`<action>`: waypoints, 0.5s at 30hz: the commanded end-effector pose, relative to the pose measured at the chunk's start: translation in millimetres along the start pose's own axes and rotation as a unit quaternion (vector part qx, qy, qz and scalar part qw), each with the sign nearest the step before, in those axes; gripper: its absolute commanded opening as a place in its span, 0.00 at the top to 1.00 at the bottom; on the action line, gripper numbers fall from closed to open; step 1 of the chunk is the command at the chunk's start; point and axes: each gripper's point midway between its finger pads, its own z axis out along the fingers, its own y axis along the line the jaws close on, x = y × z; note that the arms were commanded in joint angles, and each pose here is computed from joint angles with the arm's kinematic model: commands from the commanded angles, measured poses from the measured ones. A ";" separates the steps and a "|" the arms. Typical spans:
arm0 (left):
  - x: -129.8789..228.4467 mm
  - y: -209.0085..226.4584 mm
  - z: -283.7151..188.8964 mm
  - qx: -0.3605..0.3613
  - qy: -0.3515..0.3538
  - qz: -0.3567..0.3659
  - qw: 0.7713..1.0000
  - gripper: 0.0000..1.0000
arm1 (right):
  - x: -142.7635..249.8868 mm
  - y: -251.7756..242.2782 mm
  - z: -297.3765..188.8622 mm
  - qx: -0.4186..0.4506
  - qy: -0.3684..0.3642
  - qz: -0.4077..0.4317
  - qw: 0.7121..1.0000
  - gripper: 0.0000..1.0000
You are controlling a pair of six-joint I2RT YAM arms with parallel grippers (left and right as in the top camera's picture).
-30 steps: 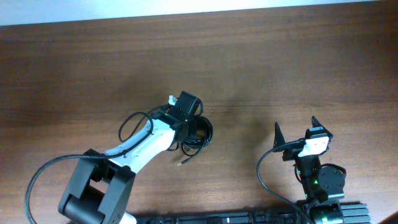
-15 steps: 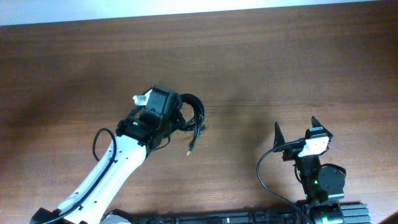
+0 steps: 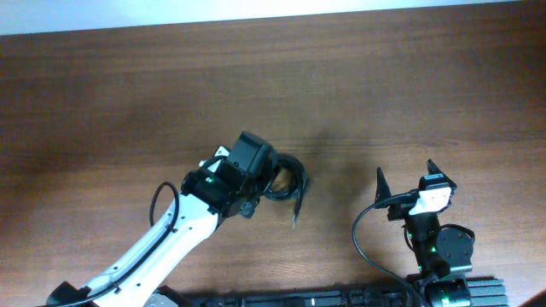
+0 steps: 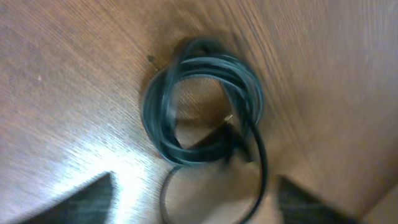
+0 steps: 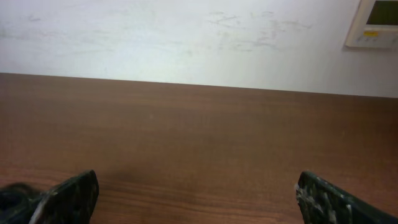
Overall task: Untangle cables
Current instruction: 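Grasp the cable coil with the left gripper and lift it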
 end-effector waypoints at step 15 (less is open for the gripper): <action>-3.2 -9.7 113.1 0.000 0.015 0.868 0.497 0.49 | 2.6 0.4 0.2 0.001 0.001 0.001 1.000 0.00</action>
